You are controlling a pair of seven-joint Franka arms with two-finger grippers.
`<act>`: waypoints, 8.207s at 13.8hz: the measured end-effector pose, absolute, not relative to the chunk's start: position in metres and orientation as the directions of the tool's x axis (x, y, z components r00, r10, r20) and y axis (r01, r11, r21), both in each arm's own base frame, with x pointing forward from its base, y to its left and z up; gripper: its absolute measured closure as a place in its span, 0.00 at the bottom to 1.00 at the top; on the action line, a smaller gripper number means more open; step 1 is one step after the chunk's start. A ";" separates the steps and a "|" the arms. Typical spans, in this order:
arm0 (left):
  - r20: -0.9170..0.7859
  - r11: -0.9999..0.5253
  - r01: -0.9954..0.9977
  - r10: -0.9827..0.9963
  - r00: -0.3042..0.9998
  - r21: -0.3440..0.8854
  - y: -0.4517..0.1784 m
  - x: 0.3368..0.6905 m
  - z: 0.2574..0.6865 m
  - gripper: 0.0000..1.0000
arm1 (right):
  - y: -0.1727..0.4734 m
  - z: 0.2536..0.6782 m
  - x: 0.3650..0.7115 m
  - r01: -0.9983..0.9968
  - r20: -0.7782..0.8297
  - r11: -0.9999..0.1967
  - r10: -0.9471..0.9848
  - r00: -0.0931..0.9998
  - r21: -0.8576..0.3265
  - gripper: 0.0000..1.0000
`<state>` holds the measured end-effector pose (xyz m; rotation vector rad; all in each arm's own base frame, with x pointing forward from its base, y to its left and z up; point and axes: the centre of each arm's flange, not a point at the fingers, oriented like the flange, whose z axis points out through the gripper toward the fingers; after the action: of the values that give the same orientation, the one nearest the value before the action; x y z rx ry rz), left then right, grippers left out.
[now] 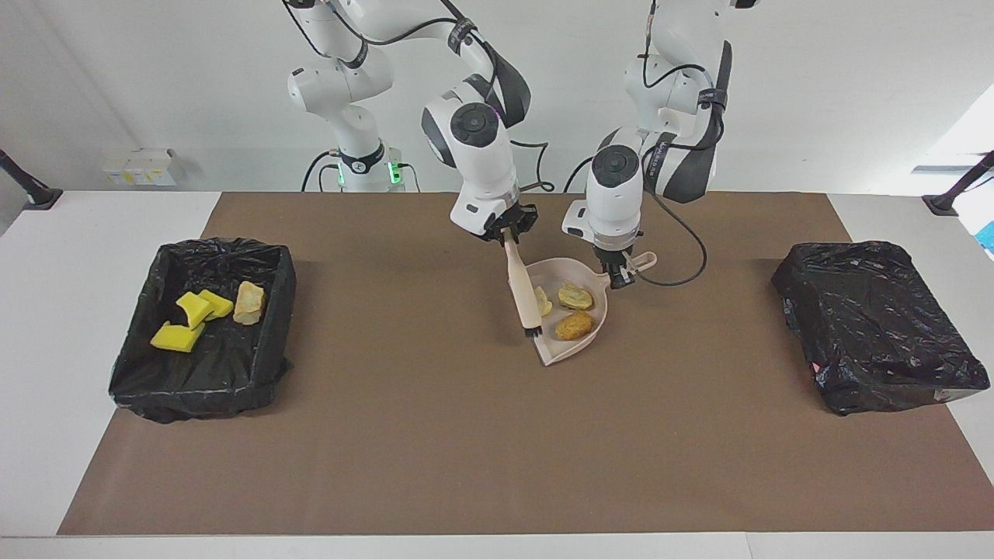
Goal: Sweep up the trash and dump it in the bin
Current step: 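Push the scraps into the dustpan held by the left gripper, then carry the loaded dustpan with the left gripper over the nearby trash bag, then tilt the dustpan with the left gripper to dump scraps into the bag, then bring the empty dustpan to the table center with the left gripper, then release the dustpan and withdraw the left gripper toward its trash bag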
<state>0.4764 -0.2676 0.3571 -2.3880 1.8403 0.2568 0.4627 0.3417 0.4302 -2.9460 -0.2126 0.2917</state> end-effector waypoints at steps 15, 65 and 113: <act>-0.158 -0.110 -0.994 -0.982 0.107 0.008 -0.129 0.503 0.512 0.67 | 0.436 0.402 0.302 -0.025 -0.092 -0.997 -0.018 0.996 -0.069 0.74; -0.292 -0.559 -0.806 -0.751 0.592 -0.193 -0.008 0.585 0.525 0.67 | 0.006 0.617 0.528 0.113 -0.002 -0.993 0.113 0.994 0.035 0.00; -0.013 -0.993 -0.119 -0.119 0.993 0.000 -0.062 0.488 0.696 0.00 | 0.003 0.623 0.521 0.068 -0.025 -0.998 0.068 0.997 0.005 0.00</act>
<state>0.4883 -0.0625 0.6965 -3.1348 0.1870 0.0209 0.5211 0.0033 0.6232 -3.1453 -0.1073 0.0394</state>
